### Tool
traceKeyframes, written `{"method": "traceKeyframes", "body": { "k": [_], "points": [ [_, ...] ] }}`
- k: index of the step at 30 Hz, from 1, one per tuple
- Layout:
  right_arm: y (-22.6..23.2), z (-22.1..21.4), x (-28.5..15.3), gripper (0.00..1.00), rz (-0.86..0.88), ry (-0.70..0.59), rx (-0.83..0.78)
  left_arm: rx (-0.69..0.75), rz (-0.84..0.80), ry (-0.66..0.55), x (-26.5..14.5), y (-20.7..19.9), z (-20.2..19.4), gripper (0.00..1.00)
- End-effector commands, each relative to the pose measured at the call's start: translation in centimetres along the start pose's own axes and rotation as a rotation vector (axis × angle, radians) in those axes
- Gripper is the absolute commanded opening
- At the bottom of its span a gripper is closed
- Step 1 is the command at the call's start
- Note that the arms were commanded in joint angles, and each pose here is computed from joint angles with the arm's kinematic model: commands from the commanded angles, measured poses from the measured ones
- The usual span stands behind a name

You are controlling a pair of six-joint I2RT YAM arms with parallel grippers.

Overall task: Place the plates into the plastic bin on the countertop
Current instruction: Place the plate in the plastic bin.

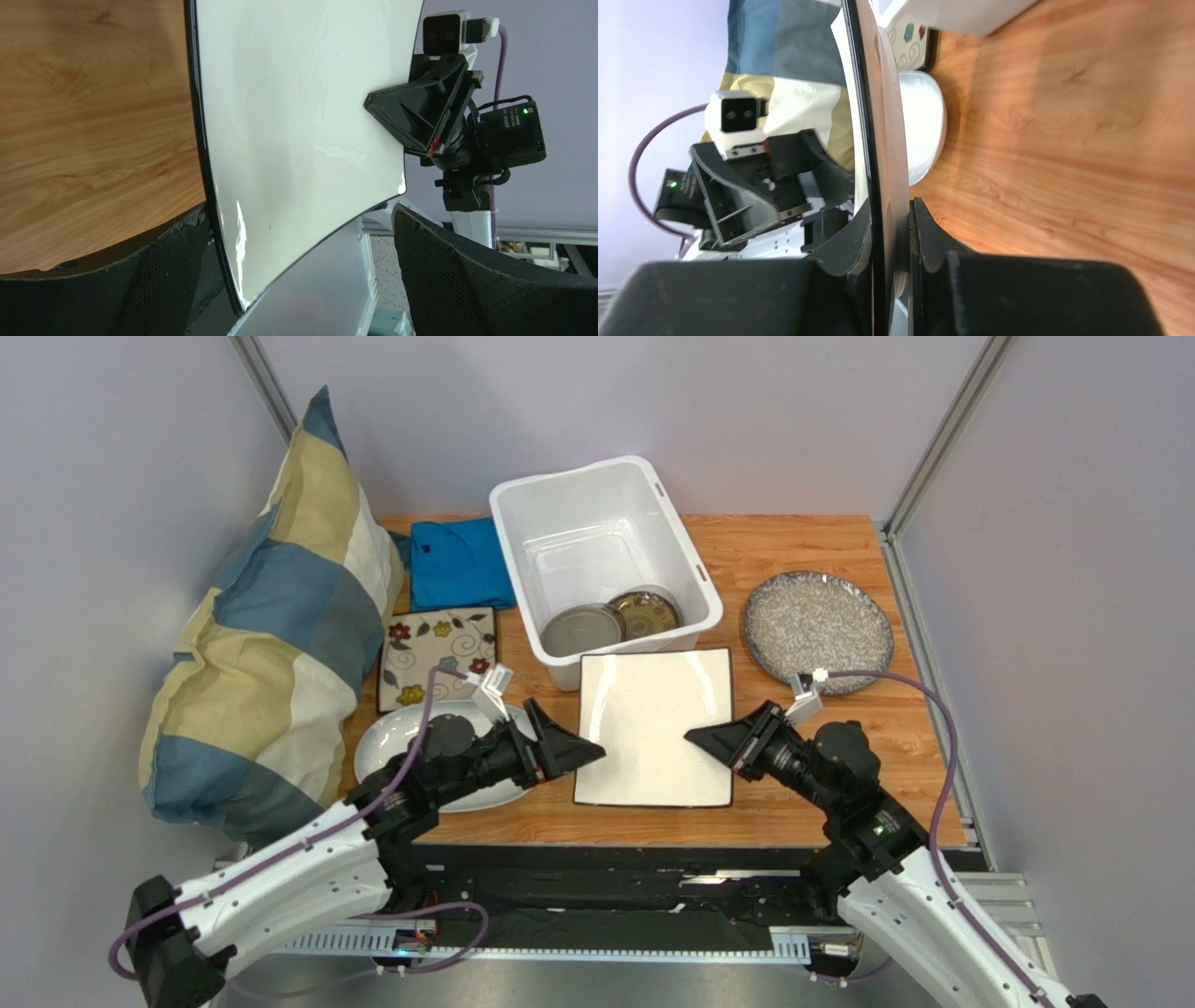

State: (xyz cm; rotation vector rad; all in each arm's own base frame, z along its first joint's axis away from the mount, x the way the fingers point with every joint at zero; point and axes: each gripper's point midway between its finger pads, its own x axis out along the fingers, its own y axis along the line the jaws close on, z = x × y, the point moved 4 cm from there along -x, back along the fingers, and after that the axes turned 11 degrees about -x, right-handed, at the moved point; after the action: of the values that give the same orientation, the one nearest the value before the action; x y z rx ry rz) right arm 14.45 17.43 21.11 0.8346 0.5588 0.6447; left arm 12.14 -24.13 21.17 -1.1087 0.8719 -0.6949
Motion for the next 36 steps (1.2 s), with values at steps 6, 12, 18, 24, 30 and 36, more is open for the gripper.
{"method": "traceKeyframes", "body": {
  "k": [6, 12, 18, 24, 30, 36],
  "points": [
    [4.6, 8.7, -0.3, 0.0, 0.038, -0.134, -0.193, 0.171, 0.066, -0.075, -4.8, 0.0, 3.2, 0.99],
    [8.8, 14.5, 1.6, 0.0, 0.125, -0.199, -0.263, 0.219, 0.084, -0.077, -5.7, -1.8, 7.2, 0.99],
    [10.5, 19.4, 6.3, 0.0, 0.156, -0.209, -0.273, 0.305, 0.16, -0.17, -6.9, -3.4, 12.3, 1.0],
    [8.8, 23.3, 14.4, 0.0, 0.172, -0.172, -0.253, 0.427, 0.297, -0.261, -8.0, -4.0, 15.7, 1.0],
    [4.1, 25.3, 22.6, 0.0, 0.118, -0.1, -0.253, 0.511, 0.411, -0.313, -8.9, -3.1, 17.3, 1.0],
    [1.8, 25.7, 26.9, 0.0, 0.047, -0.059, -0.302, 0.553, 0.49, -0.358, -9.5, -2.4, 18.5, 1.0]
  ]
}}
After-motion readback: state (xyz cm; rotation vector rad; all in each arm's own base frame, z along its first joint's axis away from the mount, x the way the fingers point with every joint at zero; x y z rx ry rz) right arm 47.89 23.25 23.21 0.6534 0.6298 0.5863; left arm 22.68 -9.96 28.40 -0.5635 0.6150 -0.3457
